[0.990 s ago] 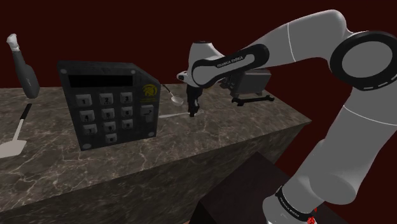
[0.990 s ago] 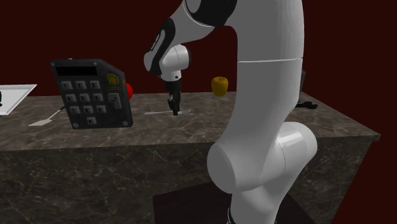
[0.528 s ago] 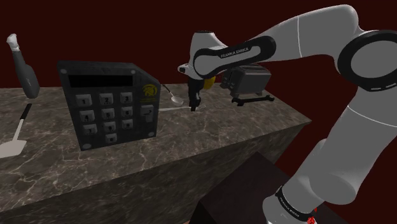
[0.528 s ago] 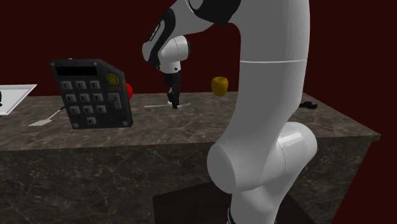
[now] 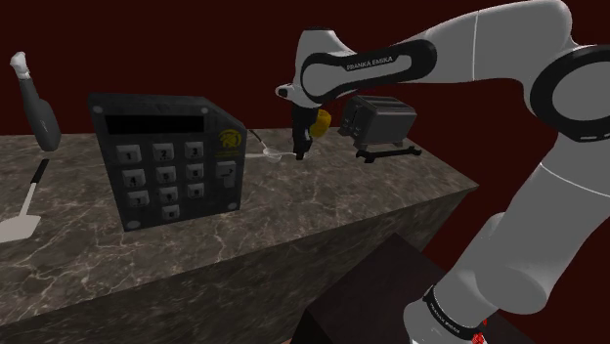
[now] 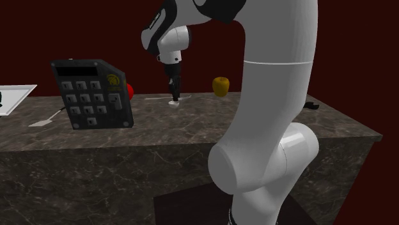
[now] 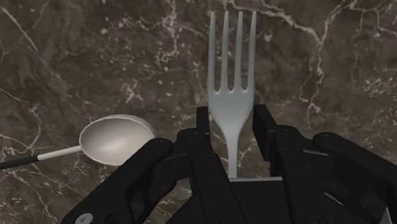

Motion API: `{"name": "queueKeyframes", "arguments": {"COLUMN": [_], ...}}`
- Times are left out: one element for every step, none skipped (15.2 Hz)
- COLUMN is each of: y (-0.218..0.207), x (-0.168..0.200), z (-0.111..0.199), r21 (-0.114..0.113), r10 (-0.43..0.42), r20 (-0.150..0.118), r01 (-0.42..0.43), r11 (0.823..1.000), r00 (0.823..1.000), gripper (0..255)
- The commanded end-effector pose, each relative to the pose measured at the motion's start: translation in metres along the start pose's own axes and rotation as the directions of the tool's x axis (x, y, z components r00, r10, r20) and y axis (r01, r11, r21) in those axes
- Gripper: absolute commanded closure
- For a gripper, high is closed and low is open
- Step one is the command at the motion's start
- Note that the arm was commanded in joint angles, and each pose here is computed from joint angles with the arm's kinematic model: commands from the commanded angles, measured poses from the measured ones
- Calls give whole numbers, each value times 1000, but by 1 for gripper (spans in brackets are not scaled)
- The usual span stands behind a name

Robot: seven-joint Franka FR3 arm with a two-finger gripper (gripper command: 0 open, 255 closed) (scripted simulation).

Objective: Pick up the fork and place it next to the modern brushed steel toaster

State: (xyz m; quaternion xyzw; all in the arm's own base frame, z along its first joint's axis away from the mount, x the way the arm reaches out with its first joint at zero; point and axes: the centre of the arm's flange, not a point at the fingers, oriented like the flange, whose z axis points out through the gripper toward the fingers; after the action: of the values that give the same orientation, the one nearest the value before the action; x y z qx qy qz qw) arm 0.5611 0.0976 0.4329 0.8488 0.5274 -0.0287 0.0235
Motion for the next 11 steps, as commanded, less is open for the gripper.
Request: {"name": "queueKeyframes", "arguments": {"y": [0, 0, 0, 0, 0, 0, 0, 0, 0, 0, 0], "x": [-1, -1, -2, -2, -3, -3, -3, -4, -4, -4, -5], "z": [-11, -17, -22, -27, -33, -38, -43, -48, -54, -59, -64], "r21": [0, 0, 0, 0, 0, 0, 0, 0, 0, 0, 0], "r10": [0, 0, 0, 0, 0, 0, 0, 0, 0, 0, 0], "r20": [0, 0, 0, 0, 0, 0, 0, 0, 0, 0, 0], "r01": [0, 0, 0, 0, 0, 0, 0, 0, 0, 0, 0], "r11": [1000, 1000, 1000, 1000, 1000, 1000, 1000, 1000, 1000, 1000, 1000], "r00": [1000, 1000, 1000, 1000, 1000, 1000, 1000, 1000, 1000, 1000, 1000], "gripper": [255, 255, 255, 255, 255, 255, 255, 255, 255, 255, 255]}}
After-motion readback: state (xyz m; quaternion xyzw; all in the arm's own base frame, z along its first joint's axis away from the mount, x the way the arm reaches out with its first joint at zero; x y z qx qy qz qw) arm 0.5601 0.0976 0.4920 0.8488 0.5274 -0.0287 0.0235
